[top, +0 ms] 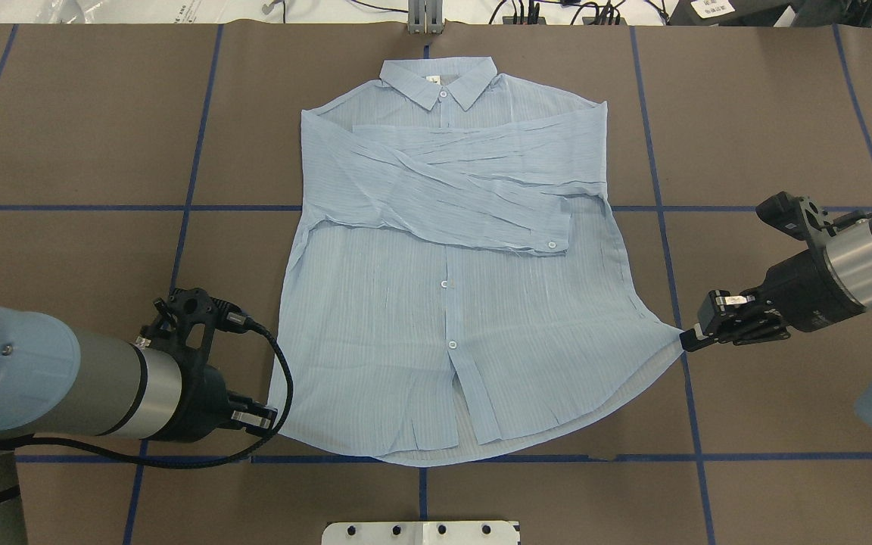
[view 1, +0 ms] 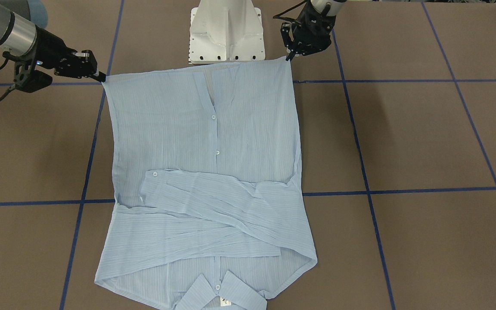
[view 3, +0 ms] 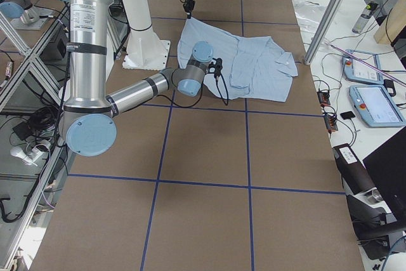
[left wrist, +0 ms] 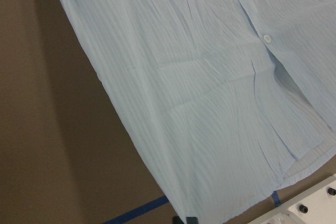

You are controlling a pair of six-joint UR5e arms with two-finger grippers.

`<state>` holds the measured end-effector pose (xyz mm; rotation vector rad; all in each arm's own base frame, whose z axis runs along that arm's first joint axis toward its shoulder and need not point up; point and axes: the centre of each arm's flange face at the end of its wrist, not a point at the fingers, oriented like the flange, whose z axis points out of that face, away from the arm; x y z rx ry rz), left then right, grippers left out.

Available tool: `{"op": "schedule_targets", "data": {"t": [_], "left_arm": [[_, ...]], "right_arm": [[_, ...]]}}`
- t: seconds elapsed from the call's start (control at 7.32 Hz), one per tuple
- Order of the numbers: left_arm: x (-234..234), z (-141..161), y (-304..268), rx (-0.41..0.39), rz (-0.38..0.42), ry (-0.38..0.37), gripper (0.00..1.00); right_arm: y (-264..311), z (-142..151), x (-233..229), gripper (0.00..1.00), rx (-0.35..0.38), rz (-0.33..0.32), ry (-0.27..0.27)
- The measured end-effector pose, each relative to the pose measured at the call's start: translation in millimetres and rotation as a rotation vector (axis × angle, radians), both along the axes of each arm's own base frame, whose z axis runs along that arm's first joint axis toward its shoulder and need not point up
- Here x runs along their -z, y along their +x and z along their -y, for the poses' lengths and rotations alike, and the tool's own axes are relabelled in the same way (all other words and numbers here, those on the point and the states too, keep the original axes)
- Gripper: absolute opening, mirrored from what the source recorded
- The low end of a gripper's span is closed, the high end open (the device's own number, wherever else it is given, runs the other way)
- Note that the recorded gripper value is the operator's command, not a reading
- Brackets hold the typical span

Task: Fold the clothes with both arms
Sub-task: 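Grasp the other hem corner with the left gripper, lifting the hem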

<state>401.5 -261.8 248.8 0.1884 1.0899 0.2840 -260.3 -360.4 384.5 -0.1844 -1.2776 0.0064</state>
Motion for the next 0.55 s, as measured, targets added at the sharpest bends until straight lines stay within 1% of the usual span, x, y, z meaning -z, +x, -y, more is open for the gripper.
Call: {"op": "schedule_targets", "data": {"t": [0.55], "left_arm": [[-8.6,20.0,-7.4,0.017,0.021,0.035,0.00]], "right_arm": [[6.1,8.2,-6.7,0.00,-0.021,-0.010,-0.011]]}}
